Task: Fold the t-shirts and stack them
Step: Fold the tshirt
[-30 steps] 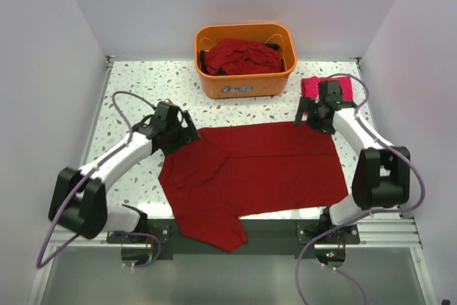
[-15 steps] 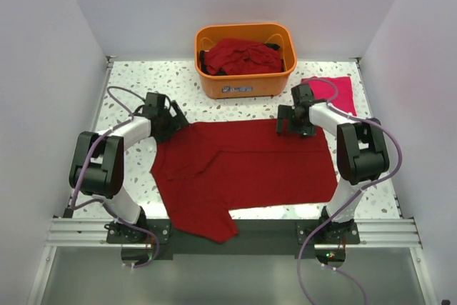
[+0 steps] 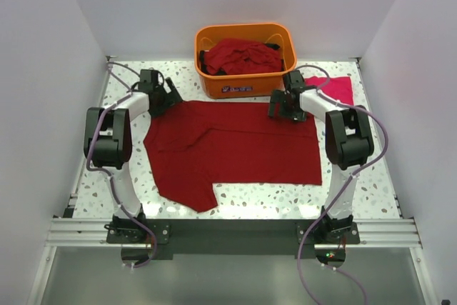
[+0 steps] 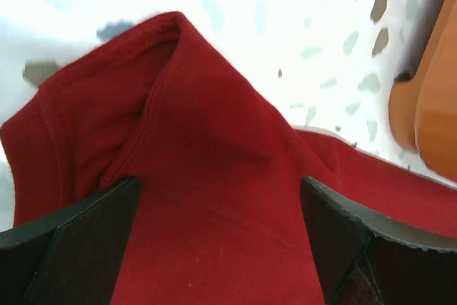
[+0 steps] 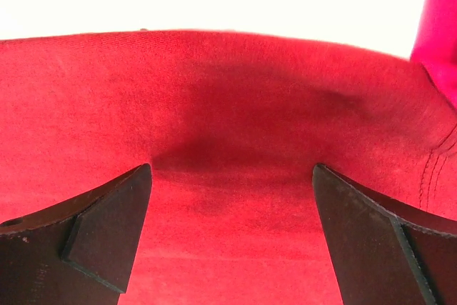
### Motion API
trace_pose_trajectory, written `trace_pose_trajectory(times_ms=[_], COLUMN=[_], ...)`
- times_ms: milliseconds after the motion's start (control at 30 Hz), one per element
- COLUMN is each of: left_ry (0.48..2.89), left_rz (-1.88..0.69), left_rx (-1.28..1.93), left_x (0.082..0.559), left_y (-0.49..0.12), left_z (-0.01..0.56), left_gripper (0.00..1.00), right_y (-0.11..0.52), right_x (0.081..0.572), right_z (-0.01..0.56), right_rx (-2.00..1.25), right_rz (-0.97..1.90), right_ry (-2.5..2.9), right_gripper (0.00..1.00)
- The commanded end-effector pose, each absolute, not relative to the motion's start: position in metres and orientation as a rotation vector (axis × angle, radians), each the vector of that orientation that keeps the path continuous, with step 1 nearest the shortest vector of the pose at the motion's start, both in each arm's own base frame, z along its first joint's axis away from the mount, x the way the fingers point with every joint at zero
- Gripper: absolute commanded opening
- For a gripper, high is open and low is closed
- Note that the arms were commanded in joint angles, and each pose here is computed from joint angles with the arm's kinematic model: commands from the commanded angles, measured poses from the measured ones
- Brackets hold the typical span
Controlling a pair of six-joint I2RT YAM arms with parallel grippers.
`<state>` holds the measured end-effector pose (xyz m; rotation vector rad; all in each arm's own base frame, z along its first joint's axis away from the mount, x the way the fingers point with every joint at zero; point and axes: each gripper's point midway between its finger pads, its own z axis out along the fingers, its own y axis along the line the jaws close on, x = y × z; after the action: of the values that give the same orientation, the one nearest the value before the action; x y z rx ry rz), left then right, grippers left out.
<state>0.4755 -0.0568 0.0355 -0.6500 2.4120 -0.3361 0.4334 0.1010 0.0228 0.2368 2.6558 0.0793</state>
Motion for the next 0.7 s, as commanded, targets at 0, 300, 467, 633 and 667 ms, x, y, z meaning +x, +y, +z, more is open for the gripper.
trace_pose_trajectory(times_ms=[0, 300, 467, 633, 667], left_ry=[2.459, 2.410, 2.407, 2.397, 2.340], left_rz=[-0.257, -0.217, -0.122, -0.171, -0.181], left_rx=[-0.596, -0.575, -0.637, -0.641, -0.647], left_x=[0.488, 0.522, 0.496, 0.471, 0.467], left_y=[-0.039, -0.028, -0.011, -0.015, -0.014], left_z=[0.013, 0.043, 0.059, 0.085, 0.110], left_gripper=[1.00, 1.00, 1.00, 1.00, 1.00], right_y=[0.100, 0.104, 0.107, 0.113, 0.113], right_x=[0.448, 0.457, 0.453, 0.443, 0.444], right_z=[0.013, 0.030, 0.049, 0.068, 0.081], right_rx=[0.265, 0.268, 0.246, 0.200, 0.196], right_rz=[0.057, 0.083, 0.125, 0.194, 0.205], right_ry=[2.647, 2.615, 2.583, 2.562, 2.523], right_gripper=[0.99, 0.99, 0.99, 0.99, 0.99])
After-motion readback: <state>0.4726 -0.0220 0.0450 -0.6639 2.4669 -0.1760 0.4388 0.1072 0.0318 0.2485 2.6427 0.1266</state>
